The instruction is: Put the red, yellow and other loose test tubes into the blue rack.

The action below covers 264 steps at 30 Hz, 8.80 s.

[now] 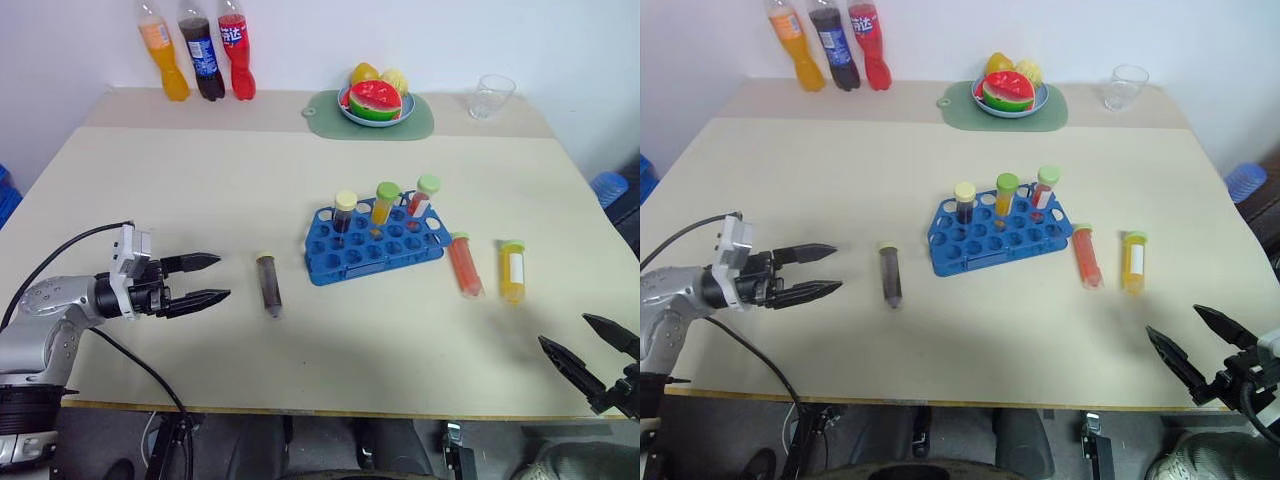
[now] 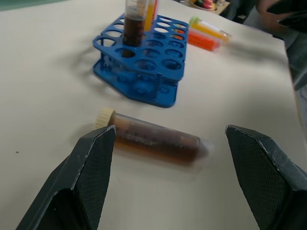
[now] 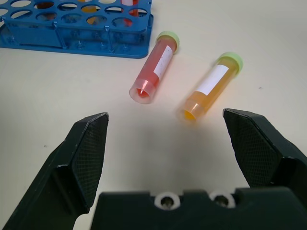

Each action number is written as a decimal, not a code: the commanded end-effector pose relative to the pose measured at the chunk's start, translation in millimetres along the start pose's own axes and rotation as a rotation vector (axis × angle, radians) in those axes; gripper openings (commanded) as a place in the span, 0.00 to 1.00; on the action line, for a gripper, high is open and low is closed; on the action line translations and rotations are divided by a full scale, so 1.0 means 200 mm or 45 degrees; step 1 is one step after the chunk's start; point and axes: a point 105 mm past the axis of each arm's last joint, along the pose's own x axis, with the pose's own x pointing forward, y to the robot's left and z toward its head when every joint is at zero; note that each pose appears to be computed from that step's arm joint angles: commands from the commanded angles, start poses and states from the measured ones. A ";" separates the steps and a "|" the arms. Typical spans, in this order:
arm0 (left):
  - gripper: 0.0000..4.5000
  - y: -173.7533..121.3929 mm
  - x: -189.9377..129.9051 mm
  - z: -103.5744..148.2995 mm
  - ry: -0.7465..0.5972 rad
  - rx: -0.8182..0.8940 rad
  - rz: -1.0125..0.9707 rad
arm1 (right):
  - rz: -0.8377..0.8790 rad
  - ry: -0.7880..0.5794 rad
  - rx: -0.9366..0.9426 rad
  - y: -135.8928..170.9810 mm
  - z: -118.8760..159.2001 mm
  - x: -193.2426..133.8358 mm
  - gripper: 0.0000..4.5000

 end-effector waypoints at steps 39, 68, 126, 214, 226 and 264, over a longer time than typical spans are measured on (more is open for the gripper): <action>0.84 -0.16 0.45 0.10 -0.150 0.229 -0.274 | 0.144 0.589 0.335 -0.12 0.36 0.82 0.94; 0.85 -0.20 0.43 0.09 -0.154 0.177 -0.194 | 0.091 0.484 0.119 -0.18 0.48 0.93 0.17; 0.85 -0.12 0.42 0.14 -0.184 0.165 -0.131 | -0.125 -0.800 -0.030 0.30 0.35 1.01 0.94; 0.85 -0.11 0.55 0.11 -0.248 0.202 -0.206 | 0.206 -0.947 -0.143 0.55 0.58 0.95 0.19; 0.85 -0.09 0.51 0.12 -0.241 0.218 -0.170 | 0.196 -0.886 -0.111 0.54 0.42 1.07 0.19; 0.85 0.10 0.37 0.21 -0.154 -0.066 0.534 | 0.390 -0.628 -0.418 0.54 0.31 0.78 0.82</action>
